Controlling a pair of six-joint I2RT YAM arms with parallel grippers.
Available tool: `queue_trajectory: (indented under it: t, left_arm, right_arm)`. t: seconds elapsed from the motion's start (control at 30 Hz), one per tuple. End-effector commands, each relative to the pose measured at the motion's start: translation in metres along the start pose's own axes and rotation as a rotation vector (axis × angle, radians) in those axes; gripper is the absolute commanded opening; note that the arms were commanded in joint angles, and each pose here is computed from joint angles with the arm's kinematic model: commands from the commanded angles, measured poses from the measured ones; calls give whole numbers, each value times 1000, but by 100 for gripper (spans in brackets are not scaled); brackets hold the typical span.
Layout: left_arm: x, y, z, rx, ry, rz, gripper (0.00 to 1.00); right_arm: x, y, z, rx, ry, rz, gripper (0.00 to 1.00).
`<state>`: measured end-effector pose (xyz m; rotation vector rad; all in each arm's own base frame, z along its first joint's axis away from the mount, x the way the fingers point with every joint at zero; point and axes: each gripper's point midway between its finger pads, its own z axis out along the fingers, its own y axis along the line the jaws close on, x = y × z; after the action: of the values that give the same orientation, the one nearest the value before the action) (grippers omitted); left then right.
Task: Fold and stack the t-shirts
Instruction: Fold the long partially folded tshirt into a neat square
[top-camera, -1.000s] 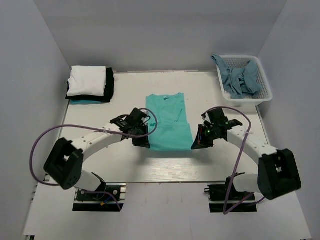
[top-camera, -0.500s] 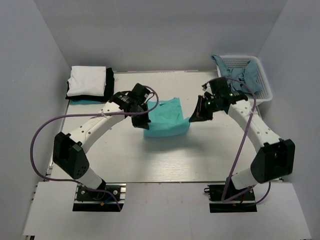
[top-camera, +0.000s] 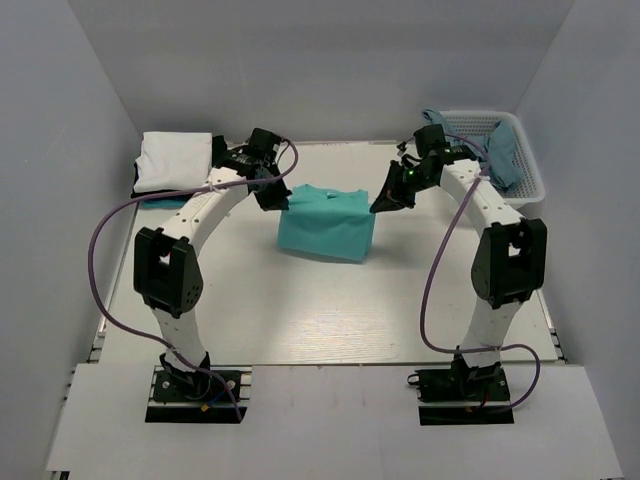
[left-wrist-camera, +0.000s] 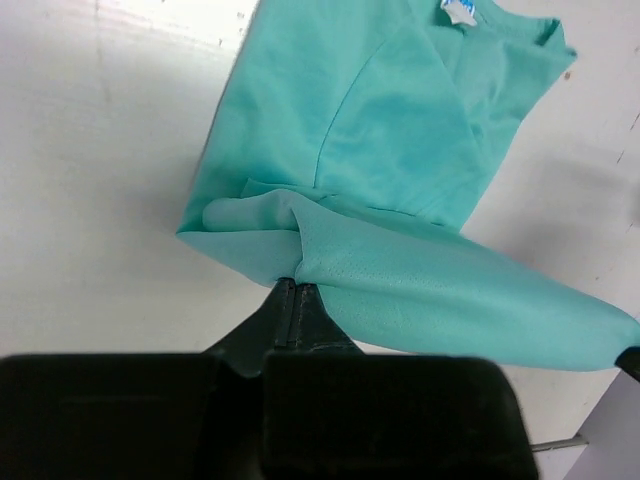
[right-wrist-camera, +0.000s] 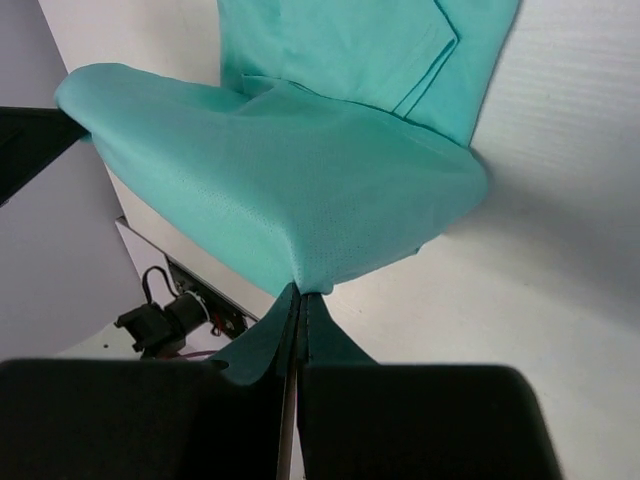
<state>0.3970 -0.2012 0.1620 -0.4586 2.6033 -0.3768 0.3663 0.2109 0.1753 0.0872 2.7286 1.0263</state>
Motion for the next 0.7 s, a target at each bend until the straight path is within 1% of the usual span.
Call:
queue_trajectory:
  t: [0.0,0.07,0.1,0.17,0.2,0.23,0.27,0.3,0.33,0.37,0.4,0.43,0.47,0.5,0.53,0.57,0.6,0.63,0.67]
  left_arm:
    - [-33,-23,1,108,-74,15,0]
    - [-47,-26,15,113,-78,0,0]
    - [-49,-28,20,112,-77,0,0]
    - [-66,-33,35,133,-96,-2,0]
    - [-69,-36,40,134,-97,-2,0]
    - [-81,-48,39,174,-125,1,0]
    - [-89,-49,44,188,-132,-7,0]
    - [-88,-48,63,176,-118,-8,0]
    - [-92,-49,71,193,-112,-14,0]
    - [-103,-61,69,226,-136,-10,0]
    - [-109,-58,77,221,-139,-17,0]
    - [-115,-65,90,244,-153,-15,0]
    - [-121,-65,96,259,-163,-19,6]
    - [-124,-72,101,299,-170,-12,14]
    - [-130,-80,105,333,-197,-7,19]
    - [-144,-93,106,392,-253,3,27]
    - [-156,-100,110,411,-300,53,84]
    - [-166,-105,108,419,-328,53,99]
    - [-168,-110,104,440,-332,90,100]
  right_arm:
    - [-25,9,1,-70,-31,-26,0]
    - [-38,7,7,-91,-39,-26,0]
    - [-40,0,19,-86,-21,-2,0]
    - [-60,4,18,-108,-67,-14,0]
    - [-67,-4,28,-92,-68,6,0]
    - [-73,-8,29,-98,-76,14,0]
    - [-84,-5,33,-118,-103,19,0]
    - [-94,-4,34,-138,-113,18,0]
    - [-101,-9,44,-152,-111,21,0]
    - [-105,-16,56,-155,-98,48,0]
    - [-125,-11,48,-166,-152,21,0]
    - [-129,-18,60,-170,-144,24,0]
    - [-139,-25,68,-157,-164,31,0]
    - [-166,-32,67,-142,-270,-6,0]
    - [-180,-53,79,-80,-324,6,0]
    - [-192,-59,80,-67,-365,62,0]
    - [-216,-53,69,-112,-443,22,15]
    - [-232,-46,59,-120,-500,-3,38]
    - [-239,-51,66,-117,-506,-21,58]
